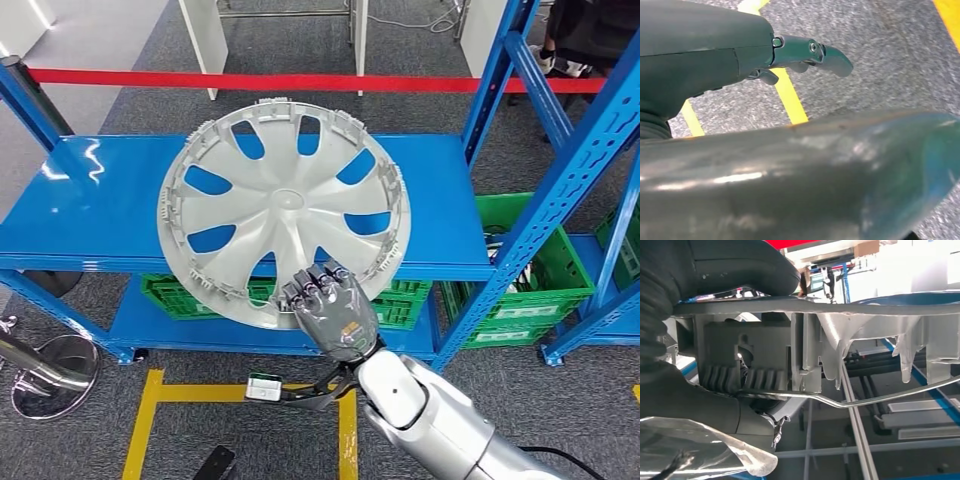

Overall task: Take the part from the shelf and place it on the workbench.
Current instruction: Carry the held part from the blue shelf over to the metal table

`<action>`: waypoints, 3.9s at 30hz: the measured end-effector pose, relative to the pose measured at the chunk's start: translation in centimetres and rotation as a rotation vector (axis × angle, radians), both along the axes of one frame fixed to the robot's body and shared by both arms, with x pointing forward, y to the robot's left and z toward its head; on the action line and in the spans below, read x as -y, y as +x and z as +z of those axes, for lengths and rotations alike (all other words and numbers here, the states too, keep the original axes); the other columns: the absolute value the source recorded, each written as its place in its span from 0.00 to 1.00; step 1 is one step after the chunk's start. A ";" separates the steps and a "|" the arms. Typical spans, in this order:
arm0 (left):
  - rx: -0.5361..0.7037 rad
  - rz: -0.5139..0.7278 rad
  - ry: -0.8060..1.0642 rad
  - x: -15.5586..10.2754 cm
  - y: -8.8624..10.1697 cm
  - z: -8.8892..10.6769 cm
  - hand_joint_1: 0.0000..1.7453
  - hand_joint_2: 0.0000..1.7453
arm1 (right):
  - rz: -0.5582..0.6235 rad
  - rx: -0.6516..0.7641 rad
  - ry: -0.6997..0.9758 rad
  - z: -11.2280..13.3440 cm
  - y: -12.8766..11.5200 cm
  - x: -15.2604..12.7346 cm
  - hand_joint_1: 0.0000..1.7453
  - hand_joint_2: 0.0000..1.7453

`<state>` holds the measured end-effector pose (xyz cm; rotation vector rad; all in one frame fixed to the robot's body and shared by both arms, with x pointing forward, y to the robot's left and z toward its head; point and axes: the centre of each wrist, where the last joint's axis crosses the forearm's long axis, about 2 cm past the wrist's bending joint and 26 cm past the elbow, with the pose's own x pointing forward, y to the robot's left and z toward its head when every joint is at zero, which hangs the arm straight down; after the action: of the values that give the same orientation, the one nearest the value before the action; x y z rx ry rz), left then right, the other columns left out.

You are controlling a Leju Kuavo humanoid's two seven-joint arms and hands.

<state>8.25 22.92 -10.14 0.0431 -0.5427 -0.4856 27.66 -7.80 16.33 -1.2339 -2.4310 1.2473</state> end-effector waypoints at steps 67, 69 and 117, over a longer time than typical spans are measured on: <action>-0.043 -0.103 0.090 -3.4 4.7 0.8 0.00 0.00 | -0.088 0.043 -0.043 1.9 3.5 -1.9 1.00 1.00; -0.042 -0.103 0.092 -3.4 4.7 0.8 0.00 0.00 | -0.089 0.041 -0.047 1.8 3.5 -1.8 1.00 1.00; -0.056 -0.144 0.101 -2.5 2.6 0.3 0.00 0.00 | -0.096 0.022 -0.087 0.7 3.2 -1.7 1.00 1.00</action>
<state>10.83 25.44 -9.84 0.0870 -0.4681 -0.6530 30.91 -6.15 17.02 -1.3776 -2.3242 1.3321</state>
